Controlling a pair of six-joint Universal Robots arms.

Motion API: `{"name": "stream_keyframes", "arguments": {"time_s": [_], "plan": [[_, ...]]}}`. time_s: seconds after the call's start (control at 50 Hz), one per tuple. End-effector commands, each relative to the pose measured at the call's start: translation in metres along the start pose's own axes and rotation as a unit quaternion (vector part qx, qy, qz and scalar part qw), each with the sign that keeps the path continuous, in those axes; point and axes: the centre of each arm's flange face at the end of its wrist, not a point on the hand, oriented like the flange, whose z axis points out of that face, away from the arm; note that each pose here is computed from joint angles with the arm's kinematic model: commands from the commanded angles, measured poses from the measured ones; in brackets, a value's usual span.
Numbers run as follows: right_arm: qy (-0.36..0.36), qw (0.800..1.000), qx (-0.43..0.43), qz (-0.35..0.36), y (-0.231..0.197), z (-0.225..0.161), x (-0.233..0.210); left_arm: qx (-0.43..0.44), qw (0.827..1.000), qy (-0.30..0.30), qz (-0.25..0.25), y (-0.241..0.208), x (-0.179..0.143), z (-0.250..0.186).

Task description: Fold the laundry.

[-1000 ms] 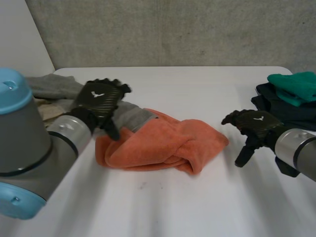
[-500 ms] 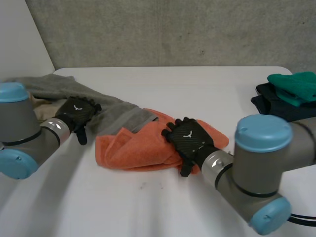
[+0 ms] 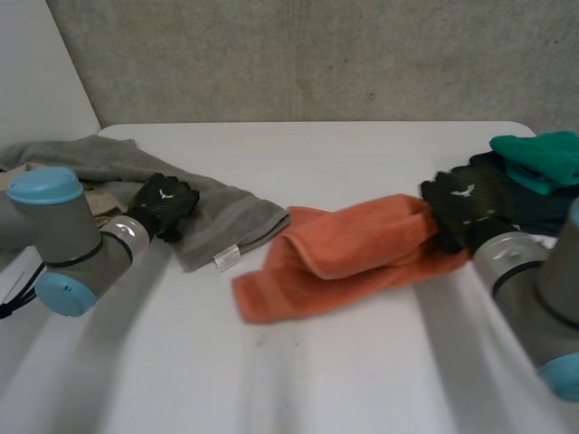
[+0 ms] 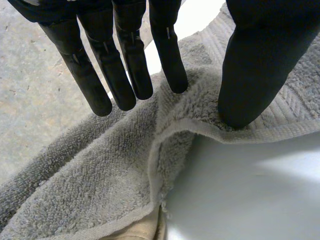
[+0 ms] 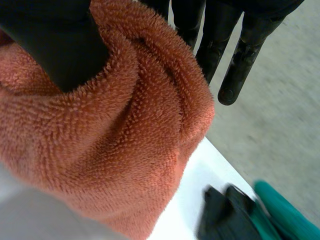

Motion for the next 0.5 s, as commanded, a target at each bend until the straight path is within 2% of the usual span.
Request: {"name": "stream_keyframes", "arguments": {"time_s": [0.02, 0.22, 0.3, 0.36, 0.38, 0.4, 0.42, 0.44, 0.5], "plan": [[0.026, 0.999, -0.028, 0.012, 0.015, 0.007, 0.037, -0.007, 1.0, -0.01, 0.0, 0.004, -0.002, 0.004], [0.024, 0.999, -0.031, 0.017, 0.017, 0.008, 0.04, -0.017, 0.999, -0.037, 0.003, 0.004, -0.01, 0.005], [0.022, 0.999, -0.031, 0.018, 0.017, 0.007, 0.038, -0.024, 0.995, -0.092, 0.011, -0.005, -0.03, 0.008], [0.021, 0.999, -0.03, 0.018, 0.017, 0.007, 0.038, -0.015, 0.985, -0.17, 0.016, -0.02, -0.064, 0.011], [0.02, 0.999, -0.031, 0.018, 0.017, 0.007, 0.037, -0.007, 0.98, -0.2, 0.017, -0.026, -0.08, 0.01], [0.02, 0.999, -0.03, 0.018, 0.016, 0.007, 0.037, 0.013, 0.955, -0.296, 0.023, -0.042, -0.131, 0.0], [0.019, 0.999, -0.03, 0.018, 0.017, 0.007, 0.037, 0.017, 0.948, -0.316, 0.024, -0.045, -0.142, -0.003], [0.019, 0.999, -0.031, 0.018, 0.017, 0.007, 0.036, 0.035, 0.921, -0.386, 0.027, -0.055, -0.176, -0.016], [0.017, 0.999, -0.032, 0.018, 0.017, 0.006, 0.035, 0.071, 0.881, -0.467, 0.033, -0.071, -0.212, -0.034]]}}
